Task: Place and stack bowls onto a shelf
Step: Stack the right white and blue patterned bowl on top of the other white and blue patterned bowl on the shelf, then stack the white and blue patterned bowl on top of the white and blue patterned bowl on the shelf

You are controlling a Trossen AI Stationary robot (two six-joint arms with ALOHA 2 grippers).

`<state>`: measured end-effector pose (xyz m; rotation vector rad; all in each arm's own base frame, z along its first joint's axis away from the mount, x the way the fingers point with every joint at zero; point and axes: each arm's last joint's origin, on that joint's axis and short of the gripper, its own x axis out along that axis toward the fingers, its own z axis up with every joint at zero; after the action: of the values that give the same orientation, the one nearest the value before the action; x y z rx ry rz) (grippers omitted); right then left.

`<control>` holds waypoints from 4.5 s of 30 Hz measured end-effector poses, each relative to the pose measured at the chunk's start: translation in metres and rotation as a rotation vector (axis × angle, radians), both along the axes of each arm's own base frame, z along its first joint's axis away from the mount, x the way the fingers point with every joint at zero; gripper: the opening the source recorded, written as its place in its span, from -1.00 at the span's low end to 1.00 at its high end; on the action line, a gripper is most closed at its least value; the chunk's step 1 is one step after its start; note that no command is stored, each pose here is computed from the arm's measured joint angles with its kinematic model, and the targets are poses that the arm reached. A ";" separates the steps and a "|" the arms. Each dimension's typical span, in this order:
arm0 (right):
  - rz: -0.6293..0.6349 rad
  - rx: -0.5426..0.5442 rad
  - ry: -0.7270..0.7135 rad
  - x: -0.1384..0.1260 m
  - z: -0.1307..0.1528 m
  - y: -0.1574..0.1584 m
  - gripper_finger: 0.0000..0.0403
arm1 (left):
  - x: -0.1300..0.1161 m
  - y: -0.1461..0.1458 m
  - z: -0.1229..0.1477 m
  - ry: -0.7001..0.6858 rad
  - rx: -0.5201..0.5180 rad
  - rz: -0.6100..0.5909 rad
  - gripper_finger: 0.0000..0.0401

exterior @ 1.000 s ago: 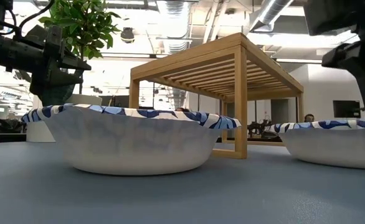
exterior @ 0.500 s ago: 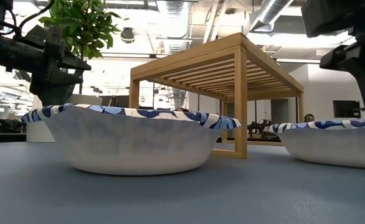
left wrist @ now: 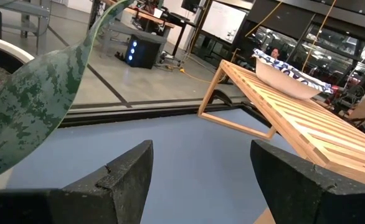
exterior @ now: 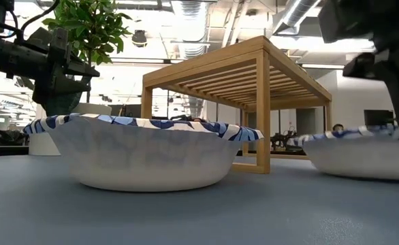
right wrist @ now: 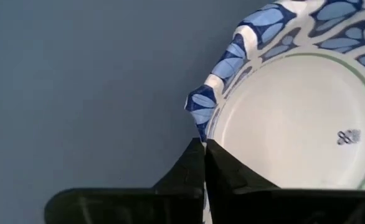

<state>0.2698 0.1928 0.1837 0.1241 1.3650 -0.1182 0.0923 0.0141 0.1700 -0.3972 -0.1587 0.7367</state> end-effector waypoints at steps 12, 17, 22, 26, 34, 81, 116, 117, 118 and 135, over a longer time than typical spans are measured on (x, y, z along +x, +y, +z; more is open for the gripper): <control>0.156 0.142 0.014 0.008 0.088 0.018 -0.90 | 0.000 0.000 0.000 0.000 0.000 0.000 0.26; 0.169 0.240 -0.134 -0.006 0.169 0.009 -0.90 | 0.000 0.000 0.000 -0.006 -0.007 0.000 0.26; 0.193 0.218 -0.460 -0.033 0.250 -0.020 -0.90 | 0.000 0.000 0.000 -0.007 -0.008 0.000 0.26; 0.271 -0.025 -0.712 -0.060 0.296 -0.051 -0.90 | 0.000 0.000 0.000 -0.008 -0.009 0.000 0.26; 0.074 -0.661 -0.804 -0.092 0.332 -0.129 -0.90 | 0.000 0.000 0.000 0.001 0.001 0.000 0.26; 0.183 -0.265 0.072 0.001 0.193 -0.287 -0.90 | -0.001 0.001 0.000 0.025 0.021 0.052 0.26; 0.484 -0.041 -0.451 0.064 0.220 -0.153 0.03 | -0.001 0.001 0.000 0.012 0.007 0.052 0.26; 0.521 -0.038 -0.436 0.070 0.213 -0.142 0.03 | -0.001 0.001 0.000 0.011 0.007 0.052 0.26; 0.553 -0.043 -0.408 0.073 0.206 -0.133 0.03 | -0.001 0.001 0.000 0.011 0.007 0.051 0.26; 1.104 -0.080 -0.057 0.127 0.063 -0.021 0.03 | 0.000 0.001 -0.002 -0.016 -0.039 0.076 0.26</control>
<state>0.3968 0.1718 0.2469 -0.6879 1.2069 0.7478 0.0920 0.0155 0.1681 -0.4360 -0.1752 0.8122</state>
